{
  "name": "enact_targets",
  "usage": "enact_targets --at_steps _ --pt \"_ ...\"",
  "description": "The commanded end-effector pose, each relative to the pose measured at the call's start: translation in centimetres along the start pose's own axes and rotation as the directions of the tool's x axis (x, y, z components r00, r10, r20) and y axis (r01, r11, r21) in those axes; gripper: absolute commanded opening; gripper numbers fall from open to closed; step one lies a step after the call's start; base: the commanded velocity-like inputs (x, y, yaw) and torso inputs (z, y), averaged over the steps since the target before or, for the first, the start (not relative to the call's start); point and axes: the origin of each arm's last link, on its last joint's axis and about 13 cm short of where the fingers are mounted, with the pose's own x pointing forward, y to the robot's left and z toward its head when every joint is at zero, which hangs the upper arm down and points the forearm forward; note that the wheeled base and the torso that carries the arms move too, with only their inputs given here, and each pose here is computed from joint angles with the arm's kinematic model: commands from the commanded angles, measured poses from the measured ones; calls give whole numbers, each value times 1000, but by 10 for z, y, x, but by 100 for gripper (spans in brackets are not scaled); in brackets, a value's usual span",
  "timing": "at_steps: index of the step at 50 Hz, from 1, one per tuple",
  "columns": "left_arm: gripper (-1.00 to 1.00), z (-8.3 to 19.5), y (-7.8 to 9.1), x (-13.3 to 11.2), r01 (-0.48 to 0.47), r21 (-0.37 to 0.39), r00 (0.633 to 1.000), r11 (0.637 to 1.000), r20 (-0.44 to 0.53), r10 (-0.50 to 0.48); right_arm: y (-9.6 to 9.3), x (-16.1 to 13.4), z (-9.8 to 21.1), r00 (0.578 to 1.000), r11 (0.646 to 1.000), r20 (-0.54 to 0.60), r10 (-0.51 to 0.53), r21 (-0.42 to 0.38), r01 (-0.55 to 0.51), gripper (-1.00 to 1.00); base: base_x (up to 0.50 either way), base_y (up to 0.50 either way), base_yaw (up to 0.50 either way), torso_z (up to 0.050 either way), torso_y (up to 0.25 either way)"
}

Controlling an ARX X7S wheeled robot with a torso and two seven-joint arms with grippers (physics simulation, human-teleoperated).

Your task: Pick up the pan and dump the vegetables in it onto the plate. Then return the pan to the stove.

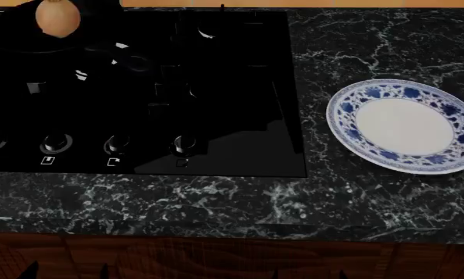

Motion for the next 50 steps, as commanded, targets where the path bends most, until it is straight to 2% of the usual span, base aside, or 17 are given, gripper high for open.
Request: enact_targets --at_steps 1,7,8,11,15,19,20,21,30,36,41,43,47,50 --pt "100 0 0 1 0 0 1000 1000 0 0 0 0 0 1000 1000 0 0 0 0 100 0 0 0 0 0" --pt "100 0 -1 2 23 20 1000 1000 12 -24 1 2 0 1000 1000 -7 -2 -3 2 100 0 0 0 0 0" --pt "100 -1 -1 2 6 51 1000 999 4 -6 1 2 0 1000 1000 -8 -2 -3 2 100 0 0 0 0 0" --pt "100 -1 -3 3 23 62 1000 998 5 -24 1 1 1 1000 1000 -7 2 3 -2 100 0 0 0 0 0" --pt "100 0 -3 2 0 89 1000 996 1 0 0 1 0 1000 1000 -5 4 6 -4 100 0 0 0 0 0" --pt "100 4 -3 -4 36 76 997 996 63 -41 1 0 1 1000 1000 -2 13 7 -13 100 0 0 0 0 0" --pt "100 7 -3 -6 58 84 990 995 121 -68 1 0 1 1000 1000 0 16 11 -16 100 0 0 0 22 18" --pt "100 7 -4 -7 60 68 993 996 98 -67 1 0 2 1000 1000 2 17 11 -17 100 0 0 0 49 55" --pt "100 11 -4 -11 93 67 988 993 118 -100 2 -1 4 1000 1000 18 25 -3 -25 100 0 0 0 50 55" --pt "100 40 4 -26 93 58 983 994 152 -101 -1 -10 26 998 999 56 4 -36 -2 100 0 0 0 49 56" --pt "100 79 8 -38 100 79 974 992 194 -114 -4 -17 44 997 999 76 10 -53 -6 100 0 0 0 49 58" --pt "100 86 8 -41 111 98 971 989 203 -129 -5 -18 52 997 999 77 23 -50 -19 100 0 0 0 49 59" --pt "100 103 10 -46 120 137 965 983 216 -148 -6 -21 74 995 993 90 50 -109 -40 100 0 0 0 49 59" --pt "100 113 13 -48 120 156 963 980 224 -153 -9 -26 88 993 991 106 58 -123 -44 100 0 0 0 49 59"
